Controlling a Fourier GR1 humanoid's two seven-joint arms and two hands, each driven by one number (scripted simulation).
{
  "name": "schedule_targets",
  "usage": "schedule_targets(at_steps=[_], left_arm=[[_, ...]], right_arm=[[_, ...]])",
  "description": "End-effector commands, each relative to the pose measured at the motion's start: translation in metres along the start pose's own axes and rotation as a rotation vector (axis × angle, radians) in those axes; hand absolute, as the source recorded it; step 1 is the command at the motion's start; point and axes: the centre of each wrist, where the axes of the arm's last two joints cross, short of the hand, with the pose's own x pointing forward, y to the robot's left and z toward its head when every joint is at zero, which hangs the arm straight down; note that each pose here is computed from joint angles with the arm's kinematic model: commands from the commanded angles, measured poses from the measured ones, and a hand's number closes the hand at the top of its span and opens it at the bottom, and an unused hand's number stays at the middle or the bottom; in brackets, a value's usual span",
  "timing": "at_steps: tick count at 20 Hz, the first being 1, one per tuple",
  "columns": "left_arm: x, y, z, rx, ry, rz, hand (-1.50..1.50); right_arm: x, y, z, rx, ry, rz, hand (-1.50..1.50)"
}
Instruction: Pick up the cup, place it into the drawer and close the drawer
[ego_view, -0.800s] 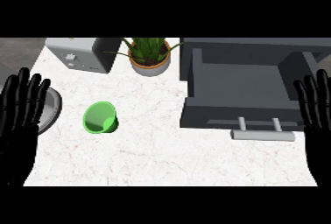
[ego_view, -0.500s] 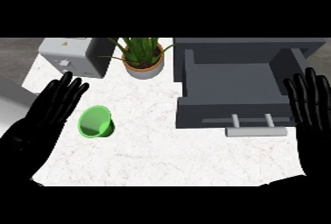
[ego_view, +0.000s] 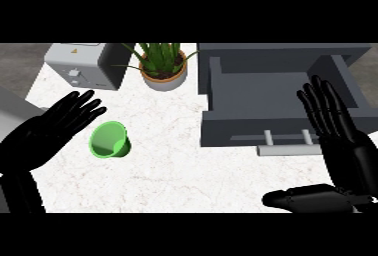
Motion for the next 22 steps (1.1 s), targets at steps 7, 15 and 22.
schedule_targets(at_steps=[7, 15, 22], left_arm=[[-0.049, 0.074, 0.007, 0.004, 0.171, 0.051, -1.50], [-0.087, 0.084, 0.022, 0.070, 0.210, -0.020, -1.50], [-0.117, 0.079, 0.035, 0.089, 0.254, -0.032, -1.50]], right_arm=[[-0.004, -0.024, -0.024, 0.013, -0.010, 0.010, -1.50], [-0.007, -0.027, -0.037, 0.019, -0.028, 0.002, -1.50], [-0.015, -0.024, -0.057, 0.018, -0.034, 0.013, -1.50]])
